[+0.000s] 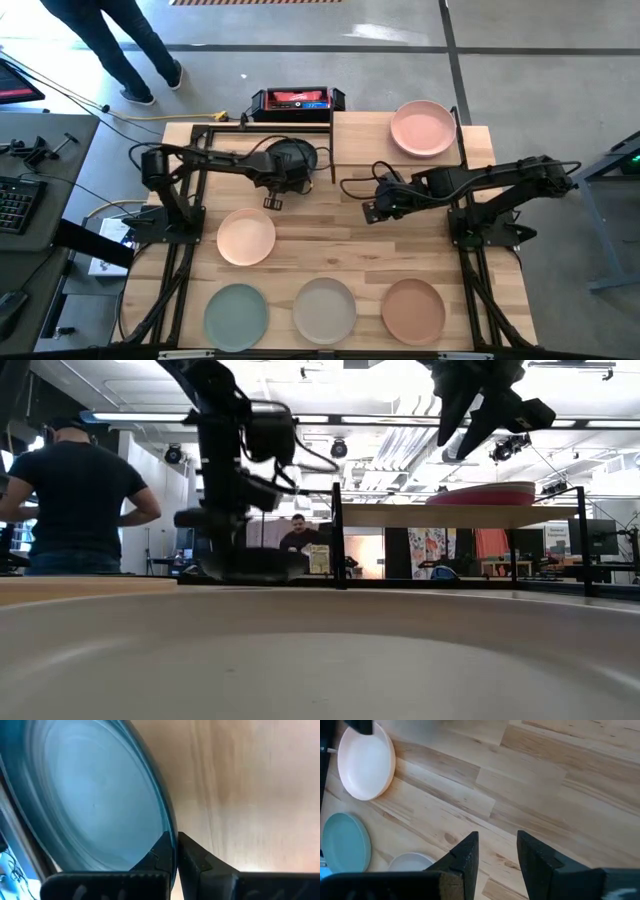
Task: Place and stack plates onto a shelf
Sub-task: Stack the black plate on top of the light pink plate on the shelf
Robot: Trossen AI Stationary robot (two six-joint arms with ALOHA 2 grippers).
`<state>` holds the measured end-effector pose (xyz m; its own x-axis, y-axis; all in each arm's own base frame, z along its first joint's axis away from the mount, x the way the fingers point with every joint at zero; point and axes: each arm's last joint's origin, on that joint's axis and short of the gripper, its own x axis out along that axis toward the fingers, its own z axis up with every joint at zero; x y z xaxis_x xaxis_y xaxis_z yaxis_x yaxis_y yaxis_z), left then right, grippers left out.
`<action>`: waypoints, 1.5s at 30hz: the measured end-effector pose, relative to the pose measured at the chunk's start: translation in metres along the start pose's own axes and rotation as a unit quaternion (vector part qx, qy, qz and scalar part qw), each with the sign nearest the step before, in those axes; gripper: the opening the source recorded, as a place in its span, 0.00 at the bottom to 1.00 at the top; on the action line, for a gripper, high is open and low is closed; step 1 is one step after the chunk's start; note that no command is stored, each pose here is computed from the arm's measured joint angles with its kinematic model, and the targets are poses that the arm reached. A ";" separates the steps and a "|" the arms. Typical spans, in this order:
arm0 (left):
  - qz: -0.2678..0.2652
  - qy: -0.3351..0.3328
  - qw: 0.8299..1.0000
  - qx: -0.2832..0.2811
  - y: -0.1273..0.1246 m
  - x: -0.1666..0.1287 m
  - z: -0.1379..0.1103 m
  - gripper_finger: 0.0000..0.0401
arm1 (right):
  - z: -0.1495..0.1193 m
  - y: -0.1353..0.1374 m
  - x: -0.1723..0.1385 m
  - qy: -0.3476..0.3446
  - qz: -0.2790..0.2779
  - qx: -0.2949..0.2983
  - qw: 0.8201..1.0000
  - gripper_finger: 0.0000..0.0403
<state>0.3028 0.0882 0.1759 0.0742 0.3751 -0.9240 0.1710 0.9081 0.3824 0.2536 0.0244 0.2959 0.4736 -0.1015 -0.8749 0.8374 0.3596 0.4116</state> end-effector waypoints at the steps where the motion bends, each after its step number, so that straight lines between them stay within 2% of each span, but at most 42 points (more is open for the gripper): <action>1: 0.002 -0.005 1.000 -0.005 0.000 -0.005 -0.001 0.00 | 0.000 0.000 0.000 -0.002 0.000 0.000 1.000 0.28; 7: 0.013 -0.032 0.999 -0.019 -0.006 -0.045 -0.013 0.00 | 0.002 0.000 0.000 -0.026 -0.007 0.001 1.000 0.28; 11: 0.020 -0.063 0.998 -0.004 -0.016 -0.075 -0.021 0.00 | 0.002 -0.001 0.000 -0.026 -0.007 0.001 1.000 0.28; 17: 0.017 -0.126 0.990 0.065 -0.045 -0.115 -0.029 0.00 | 0.002 0.000 0.000 -0.015 0.000 0.002 1.000 0.28; 22: 0.018 -0.165 0.979 0.123 -0.077 -0.136 -0.029 0.00 | 0.002 0.001 0.000 -0.012 0.004 0.003 1.000 0.28; 30: 0.036 -0.176 0.961 0.210 -0.125 -0.145 -0.022 0.00 | 0.015 0.000 0.002 -0.017 0.017 0.024 0.999 0.28; 35: 0.054 -0.186 0.951 0.241 -0.149 -0.144 -0.014 0.00 | 0.025 0.004 0.002 -0.024 0.050 0.015 0.998 0.28; 40: 0.068 -0.197 0.936 0.285 -0.168 -0.141 -0.005 0.00 | 0.030 0.009 0.002 -0.030 0.083 0.006 0.996 0.28; 45: 0.082 -0.190 0.925 0.318 -0.178 -0.142 0.010 0.00 | 0.030 0.010 0.003 -0.030 0.088 0.002 0.996 0.28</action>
<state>0.2718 -0.1284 0.2390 0.4703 0.2951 -0.8317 0.6616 0.5058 0.5536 0.2718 0.0001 0.3056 0.6280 -0.0931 -0.7726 0.7414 0.3732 0.5577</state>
